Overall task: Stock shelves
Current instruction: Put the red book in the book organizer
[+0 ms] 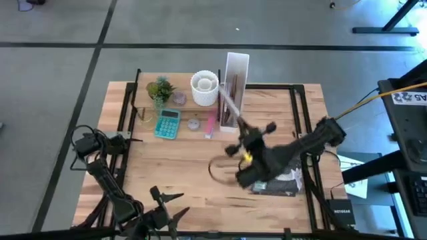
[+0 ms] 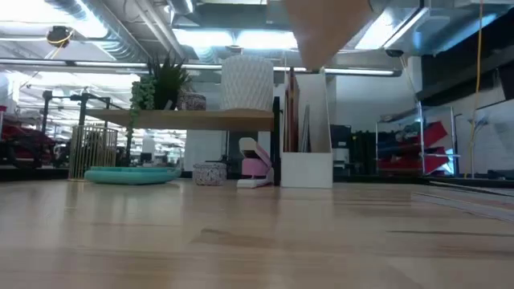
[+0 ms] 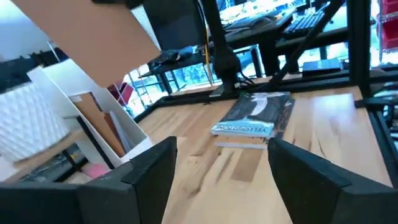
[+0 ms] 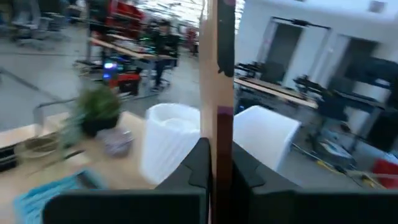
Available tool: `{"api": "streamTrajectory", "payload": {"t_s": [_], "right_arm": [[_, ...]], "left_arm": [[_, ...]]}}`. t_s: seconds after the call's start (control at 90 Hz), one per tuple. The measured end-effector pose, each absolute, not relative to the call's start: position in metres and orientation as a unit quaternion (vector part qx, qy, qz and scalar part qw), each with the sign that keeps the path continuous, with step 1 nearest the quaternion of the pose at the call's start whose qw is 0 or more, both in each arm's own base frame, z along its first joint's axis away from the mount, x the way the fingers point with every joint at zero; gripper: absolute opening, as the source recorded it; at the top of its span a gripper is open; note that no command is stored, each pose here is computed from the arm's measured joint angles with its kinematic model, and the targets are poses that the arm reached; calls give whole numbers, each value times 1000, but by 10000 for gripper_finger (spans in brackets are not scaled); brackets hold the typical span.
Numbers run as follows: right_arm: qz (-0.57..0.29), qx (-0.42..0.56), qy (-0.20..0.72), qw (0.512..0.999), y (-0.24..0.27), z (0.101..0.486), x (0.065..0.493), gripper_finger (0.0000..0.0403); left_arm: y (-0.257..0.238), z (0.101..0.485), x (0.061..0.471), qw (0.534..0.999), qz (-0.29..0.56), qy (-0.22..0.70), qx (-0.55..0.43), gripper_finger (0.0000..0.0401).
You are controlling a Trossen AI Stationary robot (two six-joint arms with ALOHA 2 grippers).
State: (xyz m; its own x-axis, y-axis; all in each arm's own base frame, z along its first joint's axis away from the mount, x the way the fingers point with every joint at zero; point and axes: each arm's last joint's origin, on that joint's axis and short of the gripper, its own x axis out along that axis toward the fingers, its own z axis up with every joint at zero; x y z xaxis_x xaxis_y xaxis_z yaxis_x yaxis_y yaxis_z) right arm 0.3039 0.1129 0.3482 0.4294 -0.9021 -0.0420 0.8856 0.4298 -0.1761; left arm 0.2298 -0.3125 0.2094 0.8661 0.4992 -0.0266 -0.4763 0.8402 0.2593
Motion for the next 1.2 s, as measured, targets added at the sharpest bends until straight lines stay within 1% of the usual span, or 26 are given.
{"api": "streamTrajectory", "payload": {"t_s": [0.1, 0.167, 0.233, 0.567, 0.8, 0.989, 1.078, 1.2], "right_arm": [[-552, -57, 64, 829, 96, 349, 309, 0], [-563, -59, 66, 822, 90, 342, 314, 0], [-573, -60, 70, 814, 83, 332, 318, 0], [-619, 6, 24, 785, 50, 280, 337, 0], [-626, 9, 22, 780, 43, 252, 336, 0], [-625, 45, -8, 779, 44, 248, 341, 0], [-632, 66, -27, 772, 37, 249, 346, 0], [-647, 70, -32, 758, 23, 247, 350, 1]], "left_arm": [[-310, 206, 234, 960, 247, 56, 119, 235], [-309, 206, 236, 961, 244, 58, 114, 235], [-308, 205, 237, 964, 235, 64, 110, 235], [-308, 205, 238, 965, 229, 69, 106, 235], [-308, 205, 238, 966, 223, 72, 105, 235], [-307, 205, 240, 966, 224, 73, 104, 235], [-307, 205, 240, 966, 225, 72, 101, 235], [-305, 205, 242, 967, 227, 72, 96, 235]]}}
